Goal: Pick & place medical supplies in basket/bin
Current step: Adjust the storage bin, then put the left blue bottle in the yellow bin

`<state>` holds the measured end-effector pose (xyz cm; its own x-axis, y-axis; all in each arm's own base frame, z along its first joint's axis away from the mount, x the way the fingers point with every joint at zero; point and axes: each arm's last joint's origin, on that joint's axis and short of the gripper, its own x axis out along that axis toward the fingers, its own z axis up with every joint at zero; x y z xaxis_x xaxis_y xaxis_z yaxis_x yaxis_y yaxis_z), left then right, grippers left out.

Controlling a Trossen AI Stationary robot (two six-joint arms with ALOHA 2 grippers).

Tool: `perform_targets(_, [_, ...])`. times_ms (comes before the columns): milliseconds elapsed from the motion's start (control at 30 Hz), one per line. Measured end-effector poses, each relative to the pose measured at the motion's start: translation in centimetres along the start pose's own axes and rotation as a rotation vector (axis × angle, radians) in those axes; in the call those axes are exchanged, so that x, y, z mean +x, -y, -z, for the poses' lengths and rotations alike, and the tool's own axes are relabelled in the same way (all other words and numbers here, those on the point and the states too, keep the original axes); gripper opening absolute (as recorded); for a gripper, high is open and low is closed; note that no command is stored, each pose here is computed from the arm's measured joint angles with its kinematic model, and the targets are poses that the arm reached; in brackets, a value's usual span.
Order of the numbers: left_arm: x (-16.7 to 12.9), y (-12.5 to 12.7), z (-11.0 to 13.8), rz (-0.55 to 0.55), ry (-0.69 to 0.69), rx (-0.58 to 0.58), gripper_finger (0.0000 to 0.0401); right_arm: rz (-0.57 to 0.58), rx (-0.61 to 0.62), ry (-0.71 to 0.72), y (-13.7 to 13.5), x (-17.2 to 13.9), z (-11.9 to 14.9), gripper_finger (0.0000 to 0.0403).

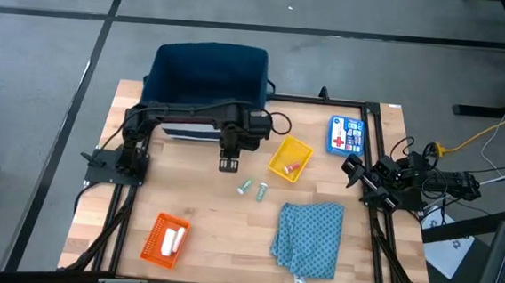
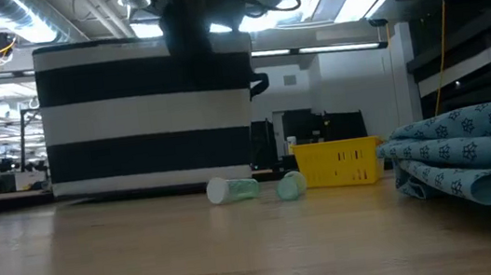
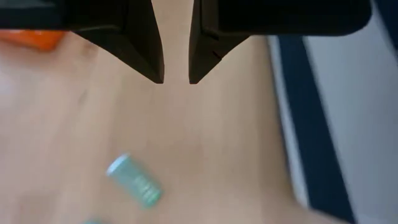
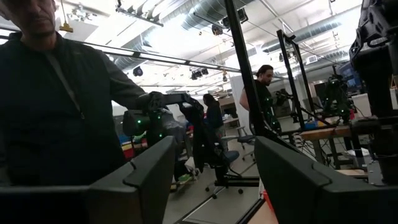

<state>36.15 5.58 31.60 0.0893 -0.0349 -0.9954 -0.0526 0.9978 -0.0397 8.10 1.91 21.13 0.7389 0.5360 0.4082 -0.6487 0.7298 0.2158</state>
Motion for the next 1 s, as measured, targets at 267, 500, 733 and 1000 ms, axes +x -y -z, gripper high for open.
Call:
perform_targets(267, [-0.2, 2.6, -0.8, 0.385, 0.082, -0.01, 0.0068, 0.0, -0.003, 0.0, 0.0, 0.0, 0.0, 0.0224])
perform_targets(500, [-0.5, 5.4, -2.7, 0.549, 0.192, -0.148, 0.0068, 0.007, -0.007, 0.004, 0.0, 0.0, 0.0, 0.0224])
perform_targets(733, [2.4, 6.6, -4.2, 0.375, 0.14, -0.387, 0.0073, 0.007, -0.007, 0.004, 0.0, 0.0, 0.0, 0.0224])
perform_targets(1000, [5.1, 7.6, -5.0, 0.173, 0.121, -0.588, 0.0148, -0.001, 0.017, -0.001, 0.0, 0.0, 0.0, 0.0224])
